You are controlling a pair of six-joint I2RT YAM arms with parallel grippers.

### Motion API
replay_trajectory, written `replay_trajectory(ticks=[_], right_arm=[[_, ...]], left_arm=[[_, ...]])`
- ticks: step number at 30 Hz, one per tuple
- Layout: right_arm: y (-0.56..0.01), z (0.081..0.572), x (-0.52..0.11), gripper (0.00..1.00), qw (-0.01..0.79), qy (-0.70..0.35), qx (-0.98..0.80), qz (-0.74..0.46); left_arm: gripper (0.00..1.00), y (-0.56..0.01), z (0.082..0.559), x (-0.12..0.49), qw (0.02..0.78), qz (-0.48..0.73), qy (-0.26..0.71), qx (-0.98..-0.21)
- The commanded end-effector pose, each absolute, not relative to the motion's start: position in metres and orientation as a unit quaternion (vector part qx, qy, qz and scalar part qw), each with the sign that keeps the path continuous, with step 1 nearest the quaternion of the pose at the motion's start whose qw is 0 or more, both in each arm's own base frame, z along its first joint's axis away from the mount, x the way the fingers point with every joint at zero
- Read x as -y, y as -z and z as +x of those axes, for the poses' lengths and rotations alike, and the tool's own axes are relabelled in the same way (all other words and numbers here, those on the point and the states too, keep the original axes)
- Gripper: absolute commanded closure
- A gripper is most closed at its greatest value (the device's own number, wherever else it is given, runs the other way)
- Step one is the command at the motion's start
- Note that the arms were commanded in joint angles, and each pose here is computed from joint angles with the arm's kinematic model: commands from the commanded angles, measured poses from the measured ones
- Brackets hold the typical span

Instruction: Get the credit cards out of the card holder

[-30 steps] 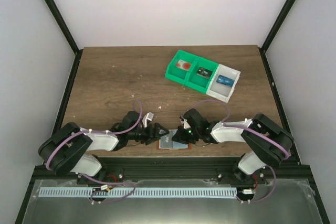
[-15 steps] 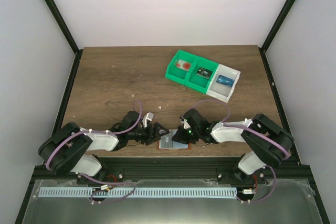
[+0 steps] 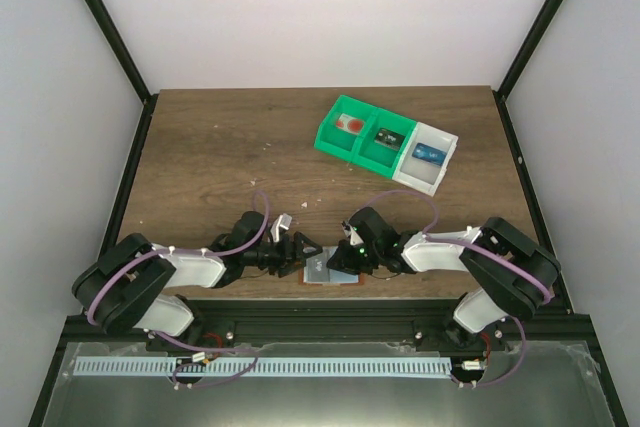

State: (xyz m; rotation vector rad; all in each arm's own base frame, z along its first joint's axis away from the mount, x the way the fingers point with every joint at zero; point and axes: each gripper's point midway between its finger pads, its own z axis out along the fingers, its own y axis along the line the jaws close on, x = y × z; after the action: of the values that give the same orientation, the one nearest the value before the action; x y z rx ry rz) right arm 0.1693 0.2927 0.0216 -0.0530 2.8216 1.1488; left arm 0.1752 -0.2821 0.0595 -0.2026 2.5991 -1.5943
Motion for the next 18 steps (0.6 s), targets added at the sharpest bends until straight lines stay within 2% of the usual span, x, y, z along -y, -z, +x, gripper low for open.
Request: replay_trajectory(ticks=[1,18], right_arm=[[-0.012,0.165,-0.287,0.92,0.046,-0.36,-0.931,-0.018],[-0.017,0.166,-0.287,0.89,0.055,-0.365,-0.929,-0.021]], left_arm=[[0.16,-0.097,0.173,0.301,0.055,-0.02,0.578,-0.814],[0.16,-0.111,0.174,0.307,0.059,-0.008,0.589,-0.806]])
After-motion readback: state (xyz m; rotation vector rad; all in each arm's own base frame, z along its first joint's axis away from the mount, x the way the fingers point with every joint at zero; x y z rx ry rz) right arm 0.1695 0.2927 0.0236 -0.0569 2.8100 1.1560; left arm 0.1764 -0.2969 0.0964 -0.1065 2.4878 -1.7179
